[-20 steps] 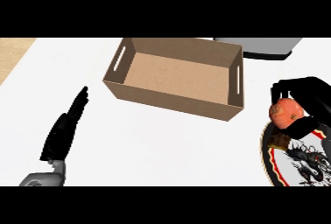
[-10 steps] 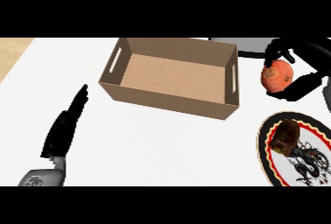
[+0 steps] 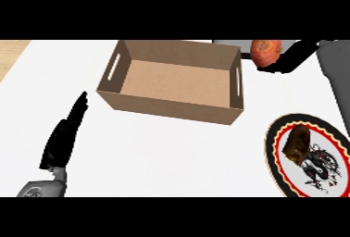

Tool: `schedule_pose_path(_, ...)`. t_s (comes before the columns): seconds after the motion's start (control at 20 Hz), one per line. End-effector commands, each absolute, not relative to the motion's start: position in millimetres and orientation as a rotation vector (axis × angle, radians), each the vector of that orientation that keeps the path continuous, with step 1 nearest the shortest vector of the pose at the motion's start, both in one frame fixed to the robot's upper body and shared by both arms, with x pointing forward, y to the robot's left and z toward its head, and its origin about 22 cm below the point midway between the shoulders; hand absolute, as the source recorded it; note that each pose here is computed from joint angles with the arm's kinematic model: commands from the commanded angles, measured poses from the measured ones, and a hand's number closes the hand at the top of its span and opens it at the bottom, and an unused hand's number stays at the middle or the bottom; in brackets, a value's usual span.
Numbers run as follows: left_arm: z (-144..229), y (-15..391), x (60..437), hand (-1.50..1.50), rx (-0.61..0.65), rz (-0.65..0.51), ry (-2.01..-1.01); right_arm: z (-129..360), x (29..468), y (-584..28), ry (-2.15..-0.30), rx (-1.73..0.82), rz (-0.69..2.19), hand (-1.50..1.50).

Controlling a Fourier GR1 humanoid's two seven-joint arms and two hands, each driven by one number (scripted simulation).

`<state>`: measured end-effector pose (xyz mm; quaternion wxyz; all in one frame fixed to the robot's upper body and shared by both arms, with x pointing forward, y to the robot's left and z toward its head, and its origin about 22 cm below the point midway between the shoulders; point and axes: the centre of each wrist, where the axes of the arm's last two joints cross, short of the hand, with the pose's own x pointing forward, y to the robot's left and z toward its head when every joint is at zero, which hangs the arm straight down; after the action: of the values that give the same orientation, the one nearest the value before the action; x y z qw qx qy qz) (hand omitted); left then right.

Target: Pick the squash from the plate and place it in the cardboard box

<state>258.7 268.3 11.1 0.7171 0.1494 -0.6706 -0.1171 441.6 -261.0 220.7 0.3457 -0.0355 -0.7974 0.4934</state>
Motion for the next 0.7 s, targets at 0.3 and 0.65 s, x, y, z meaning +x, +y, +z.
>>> schedule_pose_path(0.3,17.0,280.9,257.1,0.0,0.348,-0.241,-1.456,265.9,468.8,-162.0,-2.058,0.106,1.362,1.5)
schedule_pose_path(0.65,18.7,281.9,259.5,0.0,0.362,-0.22,-1.468,229.6,467.0,-92.2,-1.968,0.103,1.449,1.5)
